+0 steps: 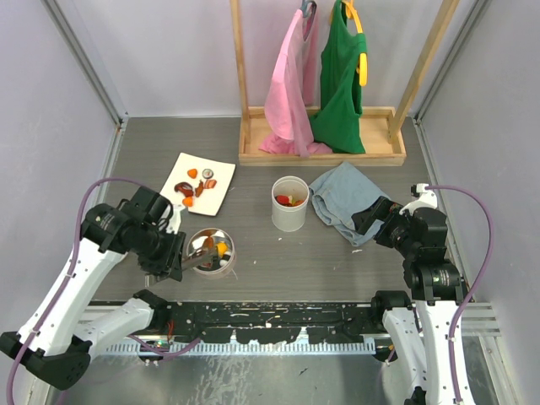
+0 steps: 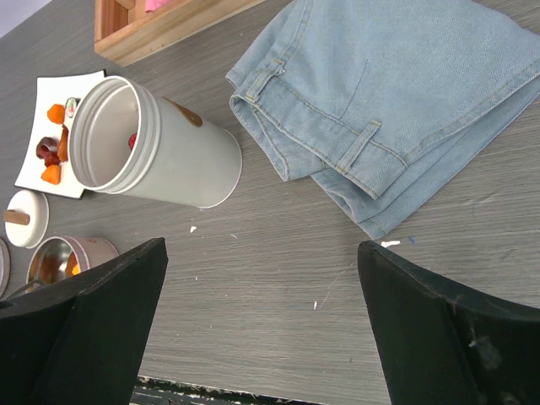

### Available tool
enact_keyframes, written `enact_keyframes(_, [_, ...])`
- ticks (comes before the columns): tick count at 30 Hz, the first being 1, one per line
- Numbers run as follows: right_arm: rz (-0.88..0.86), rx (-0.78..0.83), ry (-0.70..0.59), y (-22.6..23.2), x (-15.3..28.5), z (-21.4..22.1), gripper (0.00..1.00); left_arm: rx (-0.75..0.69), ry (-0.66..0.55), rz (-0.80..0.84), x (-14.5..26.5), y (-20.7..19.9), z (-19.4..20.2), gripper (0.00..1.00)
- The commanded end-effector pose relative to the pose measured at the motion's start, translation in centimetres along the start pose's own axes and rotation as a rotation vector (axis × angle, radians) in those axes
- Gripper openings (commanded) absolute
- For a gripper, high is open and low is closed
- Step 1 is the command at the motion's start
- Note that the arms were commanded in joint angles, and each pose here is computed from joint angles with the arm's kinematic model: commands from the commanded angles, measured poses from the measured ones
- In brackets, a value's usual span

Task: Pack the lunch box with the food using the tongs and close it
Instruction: Place the fake food in the packing box, then pick up the fake food from the plate.

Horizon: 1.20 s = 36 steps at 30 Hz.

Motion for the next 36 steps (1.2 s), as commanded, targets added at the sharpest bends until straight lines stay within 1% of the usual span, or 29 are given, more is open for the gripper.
enact_keyframes(1, [-0.031,0.028,-0.062,0.6,-0.1,-1.6,1.0,-0.001,-0.045,0.008,1.1,-0.3,-0.4,0.37])
enact_keyframes(6, [-0.031,0.03,-0.062,0.6,-0.1,-1.6,1.0,0.005,-0.126,-0.019,1.9,0.0,-1.5,0.36])
enact_keyframes(9, [-0.032,0.029,-0.062,0.6,-0.1,-1.6,1.0,0.012,-0.193,-0.037,2.6,0.1,-2.5,0.36])
enact_keyframes(14, [-0.033,0.03,-0.062,0.7,-0.1,-1.6,1.0,0.023,-0.261,-0.054,2.7,-0.1,-4.5,0.36])
enact_keyframes(21, [-0.036,0.032,-0.064,0.7,0.0,-1.6,1.0,0.015,-0.347,-0.083,2.8,-0.6,-8.0,0.38])
enact_keyframes(25, [-0.036,0.032,-0.065,0.7,0.0,-1.6,1.0,-0.008,-0.401,-0.117,2.9,-0.9,-10.9,0.41])
enact_keyframes(29, [-0.036,0.035,-0.065,0.7,0.0,-1.6,1.0,-0.029,-0.43,-0.172,2.9,-0.9,-13.5,0.42])
enact_keyframes(33, [-0.04,0.037,-0.067,0.8,0.0,-1.7,1.0,-0.036,-0.41,-0.243,2.2,0.0,-15.7,0.42])
enact_keyframes(36, [-0.043,0.039,-0.068,0.8,0.1,-1.7,1.0,-0.017,-0.407,-0.292,2.0,1.1,-16.5,0.42])
Point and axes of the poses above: each gripper's point midway between its finger pads, its own x axis back along the fingers, its own y axis along the line the jaws close on, z = x × y, the point moved 2 cm from there along x, back along the fingers, and after that the axes turned 10 degrees about x, right-handed, at the moved point
